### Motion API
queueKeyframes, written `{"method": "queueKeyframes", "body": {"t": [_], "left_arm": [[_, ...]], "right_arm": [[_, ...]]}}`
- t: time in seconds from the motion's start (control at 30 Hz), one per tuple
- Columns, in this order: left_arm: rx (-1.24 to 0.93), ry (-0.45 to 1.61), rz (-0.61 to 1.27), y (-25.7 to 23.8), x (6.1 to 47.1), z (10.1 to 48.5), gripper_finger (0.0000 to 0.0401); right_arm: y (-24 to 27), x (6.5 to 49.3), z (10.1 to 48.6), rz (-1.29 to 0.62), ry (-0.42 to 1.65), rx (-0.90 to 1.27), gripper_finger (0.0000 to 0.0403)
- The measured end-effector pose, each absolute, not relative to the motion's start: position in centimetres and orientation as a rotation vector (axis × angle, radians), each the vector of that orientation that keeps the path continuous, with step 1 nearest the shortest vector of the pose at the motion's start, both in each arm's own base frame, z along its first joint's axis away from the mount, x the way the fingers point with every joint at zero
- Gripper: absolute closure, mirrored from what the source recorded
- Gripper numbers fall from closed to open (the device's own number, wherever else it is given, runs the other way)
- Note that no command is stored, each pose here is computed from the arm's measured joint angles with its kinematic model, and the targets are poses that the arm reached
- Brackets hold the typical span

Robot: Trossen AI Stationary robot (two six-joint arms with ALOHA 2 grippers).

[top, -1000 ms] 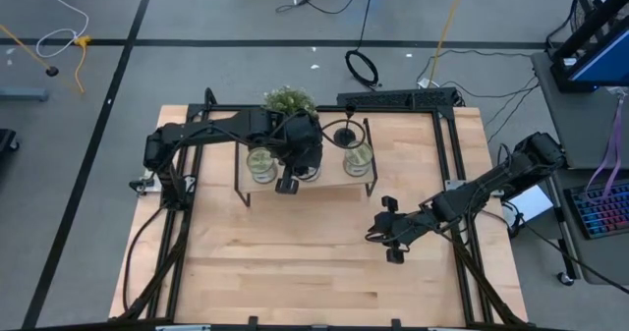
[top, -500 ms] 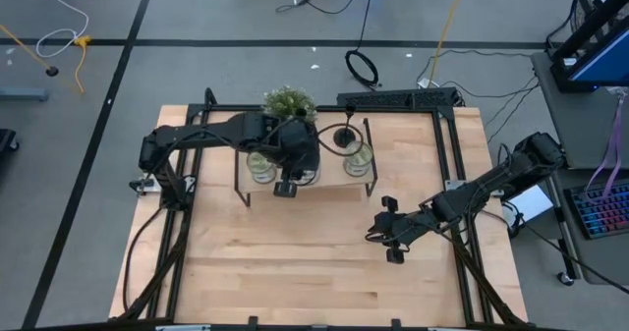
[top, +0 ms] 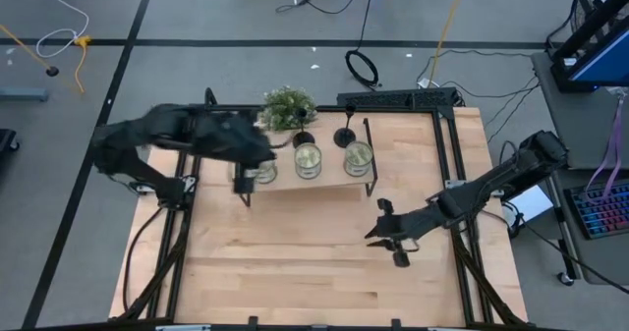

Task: Pick & Place candle stick holders
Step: Return to Home Position

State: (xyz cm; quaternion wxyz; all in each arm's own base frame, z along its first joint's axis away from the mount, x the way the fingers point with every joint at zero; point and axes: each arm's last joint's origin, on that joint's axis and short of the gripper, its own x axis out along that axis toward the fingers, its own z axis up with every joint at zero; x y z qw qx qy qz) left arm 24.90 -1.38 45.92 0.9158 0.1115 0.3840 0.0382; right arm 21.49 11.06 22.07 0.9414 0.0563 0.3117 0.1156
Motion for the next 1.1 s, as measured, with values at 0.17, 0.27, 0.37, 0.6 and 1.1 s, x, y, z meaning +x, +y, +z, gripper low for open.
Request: {"method": "queueKeyframes", "body": {"t": [0.17, 0.27, 0.37, 0.6, 1.1], "left_arm": [[0.199, 0.750, 0.020, -2.9, 20.5, 47.5, 0.0397], [0.205, 0.731, -0.026, -3.8, 19.1, 47.4, 0.0393], [0.200, 0.723, -0.061, -4.7, 18.3, 46.2, 0.0397], [0.237, 0.696, 0.067, -5.0, 16.0, 40.9, 0.0389], [0.153, 0.394, -0.021, -3.6, 10.9, 31.0, 0.0397]], "right_arm": [[10.1, 19.5, 25.8, 0.342, 0.452, 0.055, 0.0312], [9.2, 17.8, 27.9, 0.365, 0.332, 0.015, 0.0312], [8.3, 16.1, 29.6, 0.379, 0.227, -0.016, 0.0312], [6.4, 12.8, 30.6, 0.359, 0.185, -0.059, 0.0312], [5.1, 10.4, 22.4, 0.330, 0.107, -0.026, 0.0312]]}}
